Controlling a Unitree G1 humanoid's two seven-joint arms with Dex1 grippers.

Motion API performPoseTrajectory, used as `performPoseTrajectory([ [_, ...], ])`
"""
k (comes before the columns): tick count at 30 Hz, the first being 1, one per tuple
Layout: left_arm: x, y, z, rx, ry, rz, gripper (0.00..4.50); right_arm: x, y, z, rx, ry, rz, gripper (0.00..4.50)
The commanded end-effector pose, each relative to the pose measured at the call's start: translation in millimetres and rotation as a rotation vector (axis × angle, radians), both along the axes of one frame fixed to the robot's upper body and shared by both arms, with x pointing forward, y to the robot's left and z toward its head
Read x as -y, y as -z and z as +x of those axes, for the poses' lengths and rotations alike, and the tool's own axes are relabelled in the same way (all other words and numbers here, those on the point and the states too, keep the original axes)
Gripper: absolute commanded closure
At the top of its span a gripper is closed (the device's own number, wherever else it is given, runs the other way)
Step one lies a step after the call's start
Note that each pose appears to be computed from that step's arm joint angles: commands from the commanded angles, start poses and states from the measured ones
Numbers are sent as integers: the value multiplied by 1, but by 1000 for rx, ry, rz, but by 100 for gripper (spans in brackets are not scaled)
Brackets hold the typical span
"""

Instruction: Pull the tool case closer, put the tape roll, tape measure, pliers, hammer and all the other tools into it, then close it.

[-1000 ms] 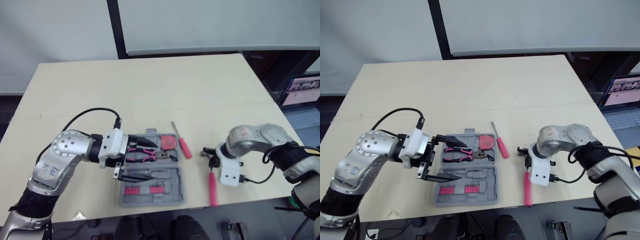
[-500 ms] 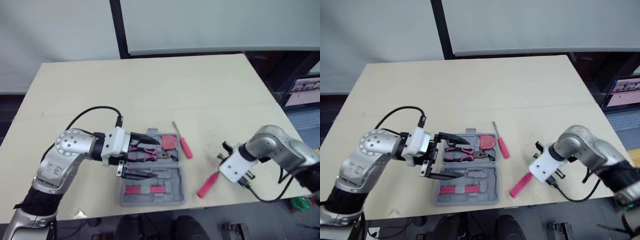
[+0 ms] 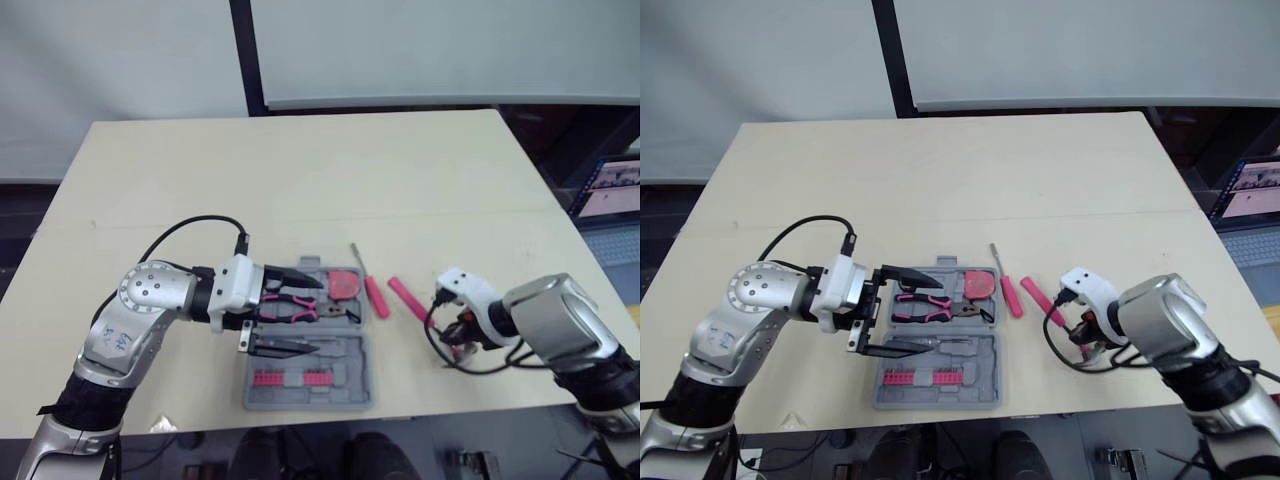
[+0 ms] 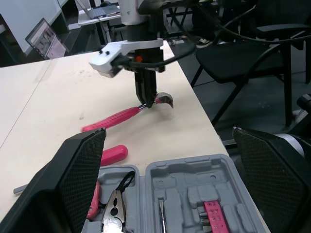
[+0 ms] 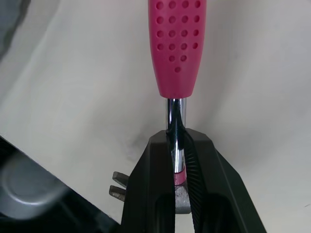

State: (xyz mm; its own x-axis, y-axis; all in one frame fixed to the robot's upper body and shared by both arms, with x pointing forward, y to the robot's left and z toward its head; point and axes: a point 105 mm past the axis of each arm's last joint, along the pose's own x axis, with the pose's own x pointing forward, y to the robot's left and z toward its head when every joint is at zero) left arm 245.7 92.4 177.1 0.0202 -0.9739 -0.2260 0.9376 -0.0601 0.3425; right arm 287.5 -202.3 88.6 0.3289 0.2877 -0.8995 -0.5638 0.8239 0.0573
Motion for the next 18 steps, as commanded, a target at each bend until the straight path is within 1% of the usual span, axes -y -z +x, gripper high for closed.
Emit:
performPoseTrajectory([
  [1, 1, -3, -2, 28, 11, -5, 0, 16, 0, 16, 28, 185, 4, 447],
  [5, 3, -4, -2, 30, 15, -10, 0, 17, 5, 32, 47, 290, -9, 447],
  [10, 3, -7, -1, 28, 7, -23, 0, 16, 19, 35, 32, 383, 12, 447],
  [12, 3, -7, -1, 28, 5, -22, 0, 18, 19, 35, 47, 415, 41, 357],
  [13, 2, -7, -1, 29, 5, -21, 0, 18, 16, 35, 67, 415, 60, 327],
  [14, 2, -7, -1, 29, 4, -21, 0, 20, 12, 33, 89, 412, 77, 272],
  [16, 0, -8, 1, 30, 1, -21, 0, 22, 3, 25, 141, 375, 86, 180],
  [17, 0, -9, 1, 29, 0, -22, 0, 21, -2, 20, 171, 334, 77, 123],
  [18, 0, -9, 2, 29, 1, -23, 0, 18, -10, 14, 209, 281, 72, 78],
])
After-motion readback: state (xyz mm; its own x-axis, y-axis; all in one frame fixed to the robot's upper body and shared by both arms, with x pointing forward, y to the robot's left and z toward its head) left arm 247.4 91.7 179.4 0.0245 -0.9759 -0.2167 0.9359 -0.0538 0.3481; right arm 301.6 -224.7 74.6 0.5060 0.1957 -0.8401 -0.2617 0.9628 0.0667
